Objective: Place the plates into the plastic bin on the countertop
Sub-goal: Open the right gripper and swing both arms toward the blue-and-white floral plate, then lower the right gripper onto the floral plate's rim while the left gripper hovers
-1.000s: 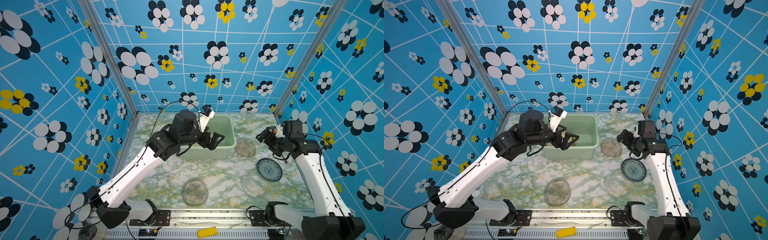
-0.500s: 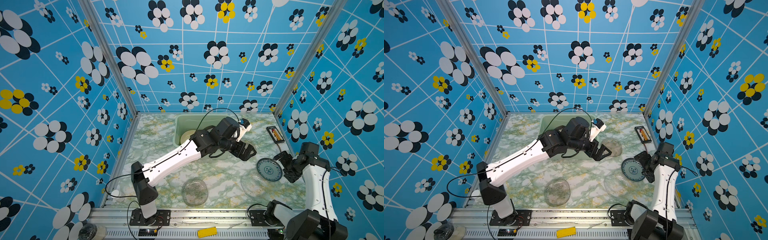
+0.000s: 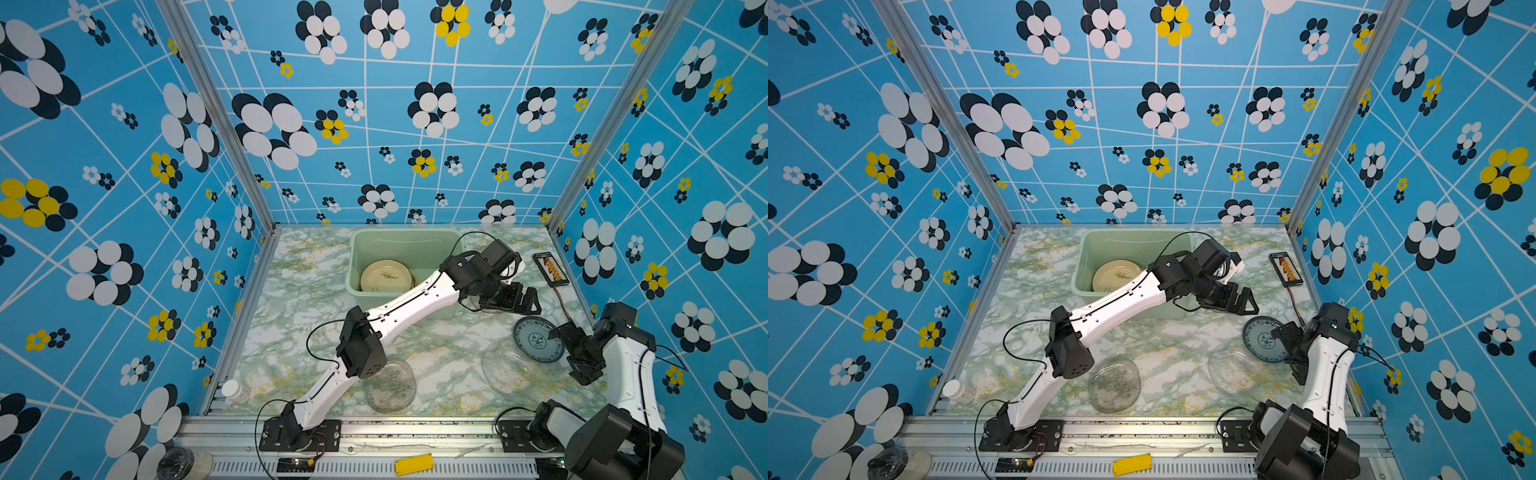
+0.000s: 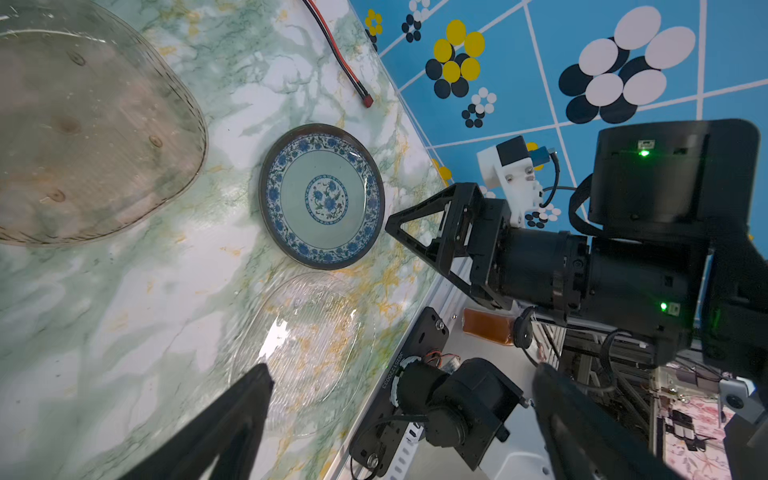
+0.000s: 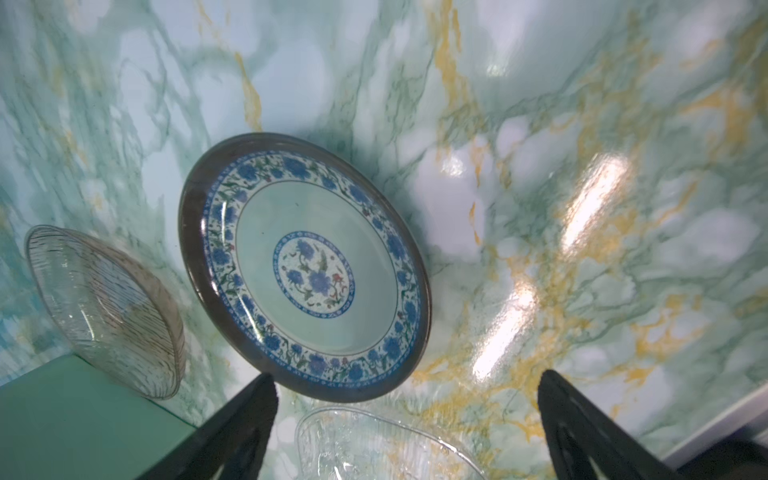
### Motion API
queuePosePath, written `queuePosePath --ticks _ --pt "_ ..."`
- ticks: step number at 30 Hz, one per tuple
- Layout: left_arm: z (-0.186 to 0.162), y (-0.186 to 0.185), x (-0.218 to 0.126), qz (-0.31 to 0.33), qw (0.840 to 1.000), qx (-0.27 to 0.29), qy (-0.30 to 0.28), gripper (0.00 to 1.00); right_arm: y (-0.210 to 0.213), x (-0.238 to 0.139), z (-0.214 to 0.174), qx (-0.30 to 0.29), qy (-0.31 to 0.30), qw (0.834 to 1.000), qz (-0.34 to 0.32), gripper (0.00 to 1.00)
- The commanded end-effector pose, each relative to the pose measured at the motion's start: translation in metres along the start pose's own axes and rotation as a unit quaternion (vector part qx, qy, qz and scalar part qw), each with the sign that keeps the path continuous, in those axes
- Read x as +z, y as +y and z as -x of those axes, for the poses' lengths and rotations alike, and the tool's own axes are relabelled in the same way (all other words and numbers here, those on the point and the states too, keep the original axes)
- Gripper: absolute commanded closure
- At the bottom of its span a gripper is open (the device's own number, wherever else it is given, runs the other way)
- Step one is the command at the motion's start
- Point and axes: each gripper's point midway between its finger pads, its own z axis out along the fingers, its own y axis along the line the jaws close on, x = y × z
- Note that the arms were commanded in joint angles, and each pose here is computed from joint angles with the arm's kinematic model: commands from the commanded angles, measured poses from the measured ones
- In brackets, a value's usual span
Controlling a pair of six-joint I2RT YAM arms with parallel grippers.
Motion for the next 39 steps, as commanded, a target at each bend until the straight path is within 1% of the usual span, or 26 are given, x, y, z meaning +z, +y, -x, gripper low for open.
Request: queuePosePath --ticks 1,5,11,14,21,26,35,37,39 --pt "-0.007 -0.012 0.019 -0.018 0.999 -0.028 0.011 0.01 -0.006 0.007 0.008 0.026 -0.008 1.000 -0.009 0.01" --pt "-0.010 -0.002 0.041 -0.008 0.999 -0.046 0.014 0.01 -0.003 0.016 0.010 0.043 -0.006 0.999 0.008 0.01" --pt "-0.015 0.014 0.066 0.011 0.999 -0.050 0.013 0.01 -0.003 0.027 0.013 0.037 -0.007 0.999 0.014 0.01" --pt "-0.014 0.020 0.072 0.019 0.999 -0.048 0.007 0.01 -0.006 0.032 0.015 0.035 -0.011 0.999 0.008 0.01" --pt "-0.007 0.029 0.069 0.039 0.999 -0.034 -0.010 0.01 -0.006 0.041 0.030 0.010 -0.017 1.000 -0.004 0.01" --pt "-0.005 0.043 0.070 0.055 0.998 -0.029 -0.008 0.01 0.008 0.048 0.041 -0.016 -0.016 0.999 0.023 0.00" --pt "0.005 0.058 0.066 0.070 0.997 -0.028 -0.019 0.01 0.031 0.064 0.058 -0.080 0.034 0.995 0.043 0.01" --pt "0.006 0.062 0.067 0.072 0.997 -0.031 -0.020 0.01 0.036 0.066 0.062 -0.089 0.038 0.994 0.044 0.02" --pt "0.006 0.063 0.067 0.073 0.997 -0.030 -0.020 0.01 0.043 0.067 0.066 -0.117 0.034 0.992 0.032 0.02"
